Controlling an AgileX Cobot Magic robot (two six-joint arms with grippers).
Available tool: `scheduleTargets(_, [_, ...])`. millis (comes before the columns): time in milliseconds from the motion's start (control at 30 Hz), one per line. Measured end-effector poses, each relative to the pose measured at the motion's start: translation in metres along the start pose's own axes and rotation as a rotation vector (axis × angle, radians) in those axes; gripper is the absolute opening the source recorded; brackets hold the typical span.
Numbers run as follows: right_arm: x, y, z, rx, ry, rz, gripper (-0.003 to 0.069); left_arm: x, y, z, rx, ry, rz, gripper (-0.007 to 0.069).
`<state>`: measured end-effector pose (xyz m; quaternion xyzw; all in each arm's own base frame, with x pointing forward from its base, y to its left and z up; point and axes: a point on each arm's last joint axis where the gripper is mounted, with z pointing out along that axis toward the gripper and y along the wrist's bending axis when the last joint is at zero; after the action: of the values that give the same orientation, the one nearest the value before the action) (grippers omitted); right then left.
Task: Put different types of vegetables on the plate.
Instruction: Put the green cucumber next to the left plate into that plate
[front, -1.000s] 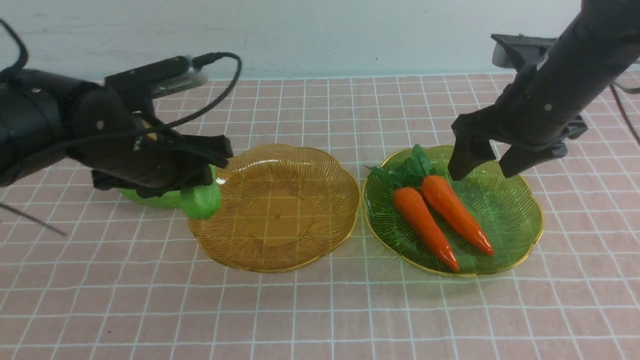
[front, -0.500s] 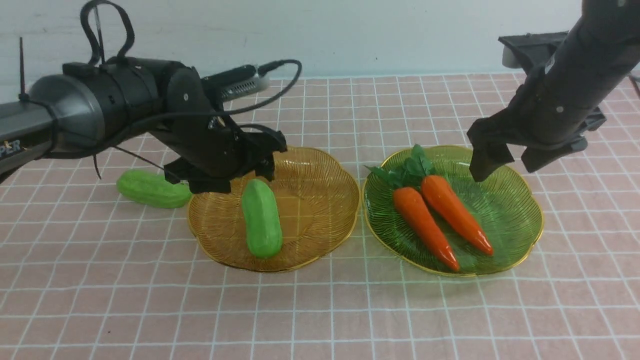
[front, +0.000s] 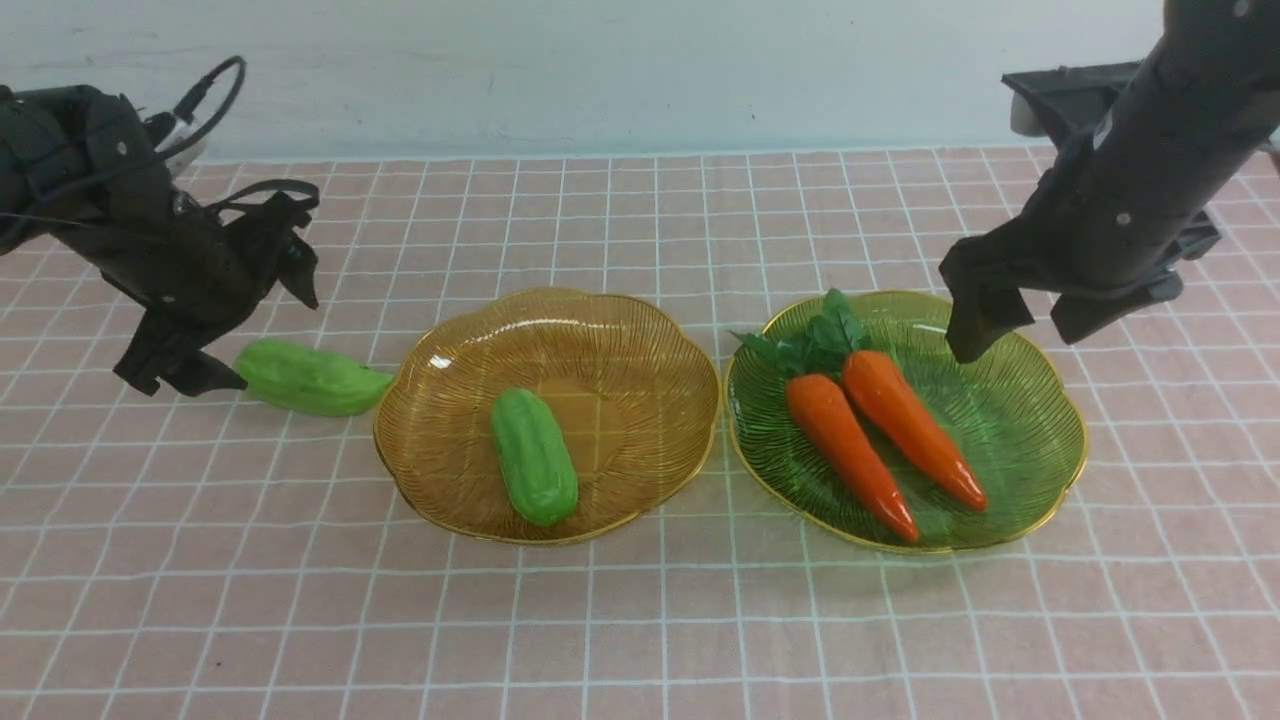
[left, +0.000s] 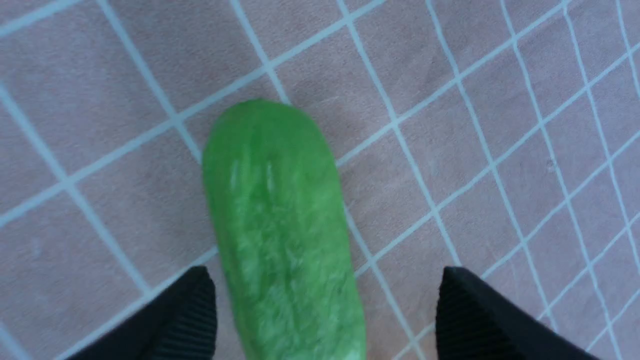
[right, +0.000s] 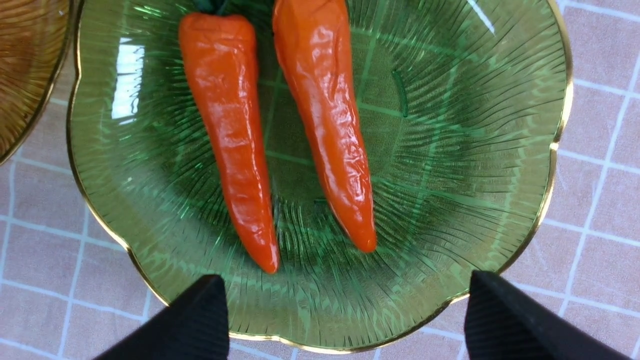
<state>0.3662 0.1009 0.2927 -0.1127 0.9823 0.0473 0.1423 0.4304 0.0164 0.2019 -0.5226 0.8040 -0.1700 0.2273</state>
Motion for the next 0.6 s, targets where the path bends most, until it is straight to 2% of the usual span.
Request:
scheduleTargets(133, [0.0,0.0,0.0,0.0,0.0,0.0,0.0576,0.0,0.001,0.017,0.024,-0.01,-0.032,0.0511])
scheduleTargets(467, [0.0,0.0,0.0,0.0,0.0,0.001,0.0576,0.005,0.014,0.047,-0.031,0.019,-0.05,0.0496])
scheduleTargets(600, [0.0,0.0,0.0,0.0,0.0,0.001,0.0576,0.005,0.015,0.047,-0.032,0.021,-0.015,0.0403])
